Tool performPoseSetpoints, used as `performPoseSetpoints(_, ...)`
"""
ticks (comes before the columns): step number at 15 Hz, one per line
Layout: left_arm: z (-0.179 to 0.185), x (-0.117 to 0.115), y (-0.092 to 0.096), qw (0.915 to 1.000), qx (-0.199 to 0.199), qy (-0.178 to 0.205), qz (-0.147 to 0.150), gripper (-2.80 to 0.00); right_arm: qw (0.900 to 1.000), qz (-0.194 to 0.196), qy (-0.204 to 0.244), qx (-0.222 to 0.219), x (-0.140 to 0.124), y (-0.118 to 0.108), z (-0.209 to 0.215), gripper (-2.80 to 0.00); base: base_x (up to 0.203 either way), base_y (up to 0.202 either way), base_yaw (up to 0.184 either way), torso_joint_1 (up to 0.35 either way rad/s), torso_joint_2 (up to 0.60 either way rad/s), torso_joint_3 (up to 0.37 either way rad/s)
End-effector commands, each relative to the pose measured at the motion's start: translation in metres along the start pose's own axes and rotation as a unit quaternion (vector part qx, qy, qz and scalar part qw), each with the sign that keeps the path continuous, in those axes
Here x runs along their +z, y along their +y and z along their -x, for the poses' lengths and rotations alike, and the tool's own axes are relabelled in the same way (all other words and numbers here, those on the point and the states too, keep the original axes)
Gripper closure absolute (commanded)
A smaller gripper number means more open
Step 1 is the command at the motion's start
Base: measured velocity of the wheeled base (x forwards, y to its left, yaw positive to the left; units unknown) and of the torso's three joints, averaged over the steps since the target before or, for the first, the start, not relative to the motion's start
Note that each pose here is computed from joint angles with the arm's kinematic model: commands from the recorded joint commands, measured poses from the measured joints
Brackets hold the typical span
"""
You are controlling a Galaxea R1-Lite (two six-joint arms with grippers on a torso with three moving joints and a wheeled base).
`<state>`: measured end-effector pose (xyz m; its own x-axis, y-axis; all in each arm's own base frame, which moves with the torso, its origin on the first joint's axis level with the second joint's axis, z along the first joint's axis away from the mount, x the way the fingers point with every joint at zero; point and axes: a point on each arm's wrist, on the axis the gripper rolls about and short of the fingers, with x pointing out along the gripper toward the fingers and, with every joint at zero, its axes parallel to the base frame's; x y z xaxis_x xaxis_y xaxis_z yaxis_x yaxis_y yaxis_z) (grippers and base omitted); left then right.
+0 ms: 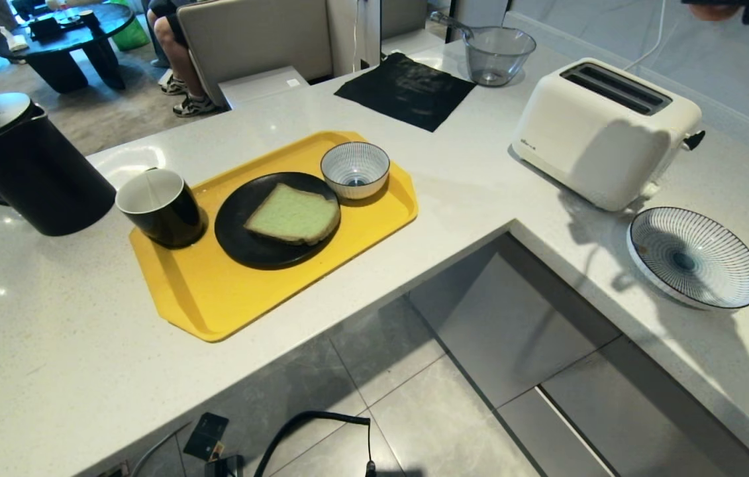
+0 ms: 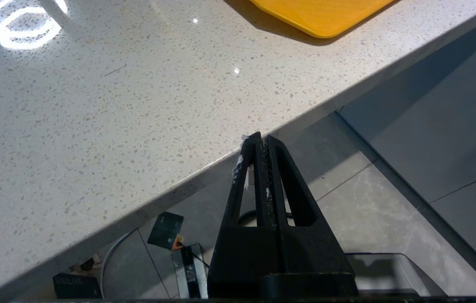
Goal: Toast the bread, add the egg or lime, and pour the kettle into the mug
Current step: Put the egg in the bowl
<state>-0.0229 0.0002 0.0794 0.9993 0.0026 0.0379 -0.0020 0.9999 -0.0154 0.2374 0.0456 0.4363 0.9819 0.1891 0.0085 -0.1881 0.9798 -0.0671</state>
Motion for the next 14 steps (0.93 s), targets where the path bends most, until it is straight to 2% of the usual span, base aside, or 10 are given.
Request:
performPoseSetpoints(1,-0.001,-0.004,0.0,1.0,0.0,0.007,0.0,0.0,0.998,0.009,-0.004,0.06,0.002,0.029,0.002,0.0,0.0,0.0,0.0,0.0,0.0,0.0)
performPoseSetpoints(7,-0.001,-0.004,0.0,1.0,0.0,0.007,0.0,0.0,0.989,0.033,0.004,0.147,-0.001,0.108,0.014,0.0,0.0,0.0,0.0,0.0,0.0,0.0)
performPoseSetpoints(10,-0.001,-0.004,0.0,1.0,0.0,0.007,0.0,0.0,0.987,0.045,0.021,0.15,-0.008,0.144,0.018,0.0,0.0,0.0,0.0,0.0,0.0,0.0)
performPoseSetpoints(14,-0.001,-0.004,0.0,1.0,0.0,0.007,0.0,0.0,0.987,0.052,0.029,0.152,-0.015,0.163,0.011,0.0,0.0,0.0,0.0,0.0,0.0,0.0)
